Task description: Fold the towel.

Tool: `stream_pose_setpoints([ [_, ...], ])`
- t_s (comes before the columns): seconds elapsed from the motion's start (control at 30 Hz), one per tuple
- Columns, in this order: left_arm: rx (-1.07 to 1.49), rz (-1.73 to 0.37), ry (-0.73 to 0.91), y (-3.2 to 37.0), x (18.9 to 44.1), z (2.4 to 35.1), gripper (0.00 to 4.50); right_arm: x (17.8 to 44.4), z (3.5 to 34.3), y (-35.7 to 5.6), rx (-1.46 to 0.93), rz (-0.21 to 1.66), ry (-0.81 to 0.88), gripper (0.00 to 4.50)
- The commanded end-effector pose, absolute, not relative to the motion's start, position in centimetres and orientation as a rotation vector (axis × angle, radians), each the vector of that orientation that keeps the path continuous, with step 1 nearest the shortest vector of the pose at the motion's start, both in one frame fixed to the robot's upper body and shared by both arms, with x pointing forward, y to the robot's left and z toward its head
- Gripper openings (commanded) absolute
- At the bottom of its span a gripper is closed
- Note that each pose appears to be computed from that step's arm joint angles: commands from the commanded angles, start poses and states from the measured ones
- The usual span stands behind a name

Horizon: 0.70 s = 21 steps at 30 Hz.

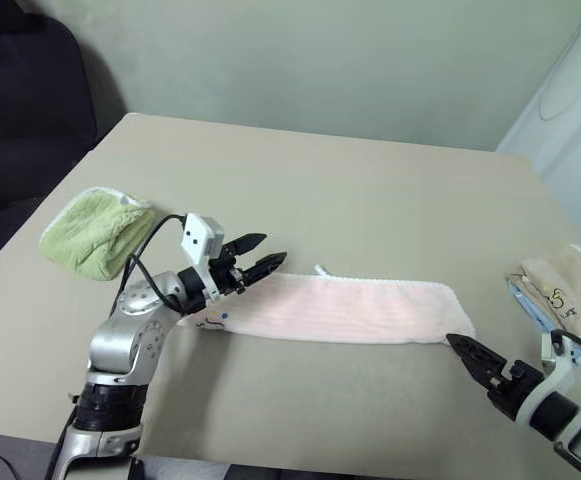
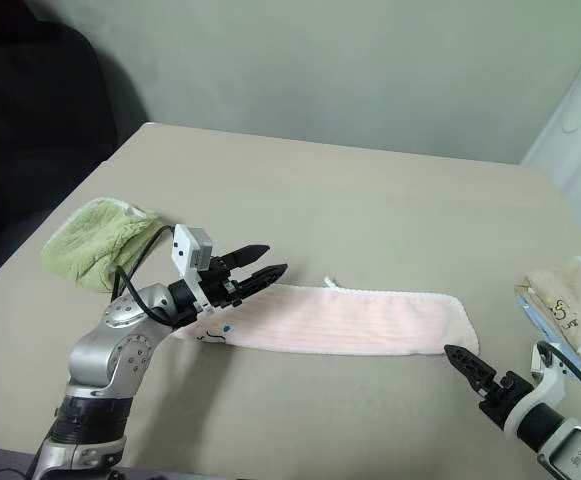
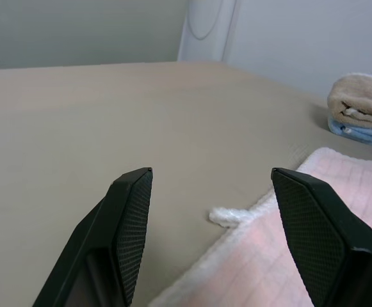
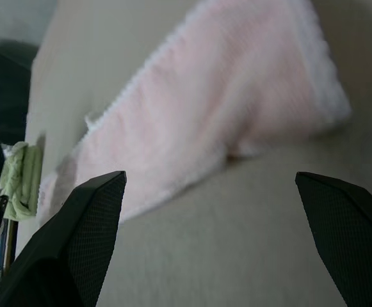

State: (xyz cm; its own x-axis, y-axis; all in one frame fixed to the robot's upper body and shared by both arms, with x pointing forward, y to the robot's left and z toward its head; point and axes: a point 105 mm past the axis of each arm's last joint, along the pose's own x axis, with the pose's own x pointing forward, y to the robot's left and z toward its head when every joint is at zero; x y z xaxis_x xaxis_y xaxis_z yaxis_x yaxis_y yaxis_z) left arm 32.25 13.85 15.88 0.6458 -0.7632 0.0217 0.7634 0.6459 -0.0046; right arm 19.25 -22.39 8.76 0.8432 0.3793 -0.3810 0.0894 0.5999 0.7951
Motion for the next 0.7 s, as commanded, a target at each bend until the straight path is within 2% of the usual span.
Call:
stream_pose_setpoints([
  [0.03, -0.014, -0.892, -0.069, 13.0, 31.6, 17.0, 3.21, 20.4, 9.1, -22.4, 0.962, 0.157, 0.535, 4.48],
  [0.53, -0.018, -0.883, -0.083, 12.7, 31.7, 17.4, 3.21, 26.5, 7.6, -22.3, 1.031, 0.053, 0.483, 4.48],
  [0.63, -0.014, -0.876, -0.091, 12.9, 31.8, 17.7, 3.21, 26.8, 7.3, -22.4, 1.035, 0.022, 0.484, 3.93],
  [0.7, -0.011, -0.868, -0.092, 13.1, 31.8, 17.7, 3.21, 26.7, 7.2, -22.6, 1.038, 0.012, 0.482, 3.28],
])
